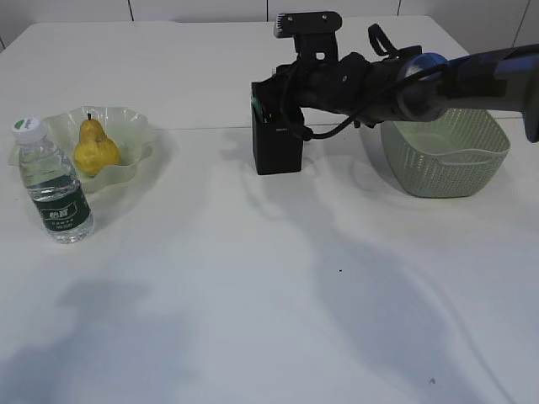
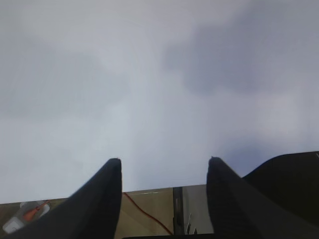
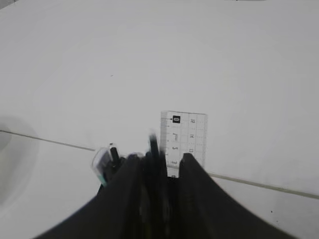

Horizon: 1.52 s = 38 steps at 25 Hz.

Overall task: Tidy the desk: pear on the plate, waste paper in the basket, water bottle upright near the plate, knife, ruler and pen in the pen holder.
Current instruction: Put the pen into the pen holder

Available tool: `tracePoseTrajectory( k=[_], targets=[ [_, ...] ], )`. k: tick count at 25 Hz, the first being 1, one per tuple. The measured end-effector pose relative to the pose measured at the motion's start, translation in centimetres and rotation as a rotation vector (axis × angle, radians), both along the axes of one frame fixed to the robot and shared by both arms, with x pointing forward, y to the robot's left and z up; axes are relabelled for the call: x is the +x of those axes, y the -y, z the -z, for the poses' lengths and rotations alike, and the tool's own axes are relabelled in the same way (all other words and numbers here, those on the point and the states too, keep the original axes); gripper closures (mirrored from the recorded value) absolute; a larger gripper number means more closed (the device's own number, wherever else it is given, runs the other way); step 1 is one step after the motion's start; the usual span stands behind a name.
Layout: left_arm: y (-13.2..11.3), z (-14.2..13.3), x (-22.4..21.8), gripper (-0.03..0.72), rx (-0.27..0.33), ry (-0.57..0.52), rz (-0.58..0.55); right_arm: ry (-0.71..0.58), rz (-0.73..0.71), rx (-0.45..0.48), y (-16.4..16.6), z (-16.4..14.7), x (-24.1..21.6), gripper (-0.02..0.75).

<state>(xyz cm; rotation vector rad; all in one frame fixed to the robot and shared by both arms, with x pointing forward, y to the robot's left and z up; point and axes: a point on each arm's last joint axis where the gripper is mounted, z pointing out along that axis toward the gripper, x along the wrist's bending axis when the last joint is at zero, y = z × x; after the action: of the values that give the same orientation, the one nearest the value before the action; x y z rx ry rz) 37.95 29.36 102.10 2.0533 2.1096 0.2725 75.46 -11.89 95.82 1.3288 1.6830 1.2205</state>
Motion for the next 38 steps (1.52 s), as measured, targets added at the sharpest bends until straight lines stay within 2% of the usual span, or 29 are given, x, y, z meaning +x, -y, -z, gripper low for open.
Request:
tracePoseTrajectory(
  k=[2, 5, 14, 21, 33, 38],
  targets=[
    [0.0, 0.0, 0.0, 0.304, 0.000, 0.000, 0.000, -0.015, -0.004, 0.006, -0.1, 0.1, -0.1, 0.466],
    [0.0, 0.0, 0.0, 0.305, 0.000, 0.000, 0.000, -0.043, -0.014, 0.028, -0.2, 0.0, -0.1, 0.447],
    [0.0, 0.0, 0.0, 0.305, 0.000, 0.001, 0.000, -0.121, -0.121, 0.054, -1.3, -2.1, -0.3, 0.444],
    [0.0, 0.0, 0.1, 0.305, -0.001, 0.011, 0.000, -0.189, -0.164, 0.049, 0.0, -3.4, -0.7, 0.444],
    [0.0, -0.1, 0.2, 0.305, -0.002, 0.022, 0.001, -0.406, -0.348, -0.196, 1.1, -4.4, -3.3, 0.444],
    [0.0, -0.1, 0.2, 0.305, -0.002, 0.023, 0.001, -0.550, -0.299, -0.312, 2.5, -5.4, -4.8, 0.444]
  ],
)
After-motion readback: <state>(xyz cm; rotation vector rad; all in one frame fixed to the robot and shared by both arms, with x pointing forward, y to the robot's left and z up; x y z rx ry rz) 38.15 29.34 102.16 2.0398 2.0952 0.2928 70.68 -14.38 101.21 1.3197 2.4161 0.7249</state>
